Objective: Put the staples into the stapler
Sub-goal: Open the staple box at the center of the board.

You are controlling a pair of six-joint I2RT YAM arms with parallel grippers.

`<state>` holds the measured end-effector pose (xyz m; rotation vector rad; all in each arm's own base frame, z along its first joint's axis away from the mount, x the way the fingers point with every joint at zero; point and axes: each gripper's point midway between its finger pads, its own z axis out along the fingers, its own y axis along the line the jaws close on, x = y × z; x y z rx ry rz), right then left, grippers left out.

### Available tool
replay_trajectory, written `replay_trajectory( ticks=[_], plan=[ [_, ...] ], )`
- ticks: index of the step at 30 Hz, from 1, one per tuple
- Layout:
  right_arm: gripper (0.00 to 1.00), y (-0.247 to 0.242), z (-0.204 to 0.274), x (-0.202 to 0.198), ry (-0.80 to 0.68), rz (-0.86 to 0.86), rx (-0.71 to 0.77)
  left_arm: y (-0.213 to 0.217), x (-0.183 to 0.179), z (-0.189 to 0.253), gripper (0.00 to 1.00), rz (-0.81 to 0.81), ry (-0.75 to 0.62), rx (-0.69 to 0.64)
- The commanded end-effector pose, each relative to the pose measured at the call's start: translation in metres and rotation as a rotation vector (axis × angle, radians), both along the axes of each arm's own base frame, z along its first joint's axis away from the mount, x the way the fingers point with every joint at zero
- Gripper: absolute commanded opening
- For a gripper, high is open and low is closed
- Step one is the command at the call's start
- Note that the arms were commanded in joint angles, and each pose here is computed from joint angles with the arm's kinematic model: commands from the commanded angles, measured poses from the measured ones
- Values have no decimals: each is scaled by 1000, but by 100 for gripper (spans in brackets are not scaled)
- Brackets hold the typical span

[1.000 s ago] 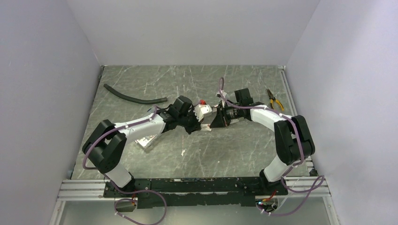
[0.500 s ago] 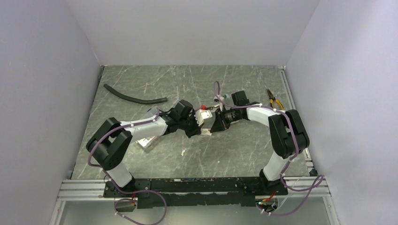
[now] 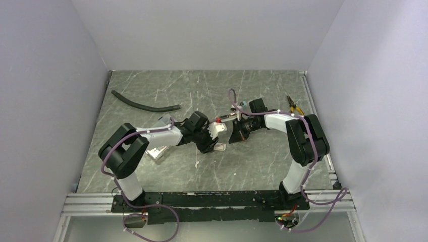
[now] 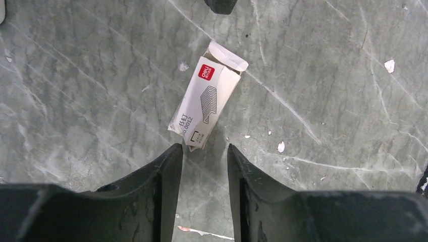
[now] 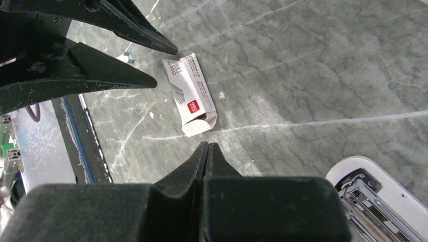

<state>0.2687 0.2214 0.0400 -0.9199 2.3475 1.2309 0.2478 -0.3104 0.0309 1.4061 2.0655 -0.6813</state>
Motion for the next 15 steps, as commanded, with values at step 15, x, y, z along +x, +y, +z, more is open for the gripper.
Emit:
replay_trajectory(
  ticks=[15],
  plan=[
    [28, 3, 10, 8, -22, -38, -1, -26, 20, 8, 68, -150, -147, -26]
  ],
)
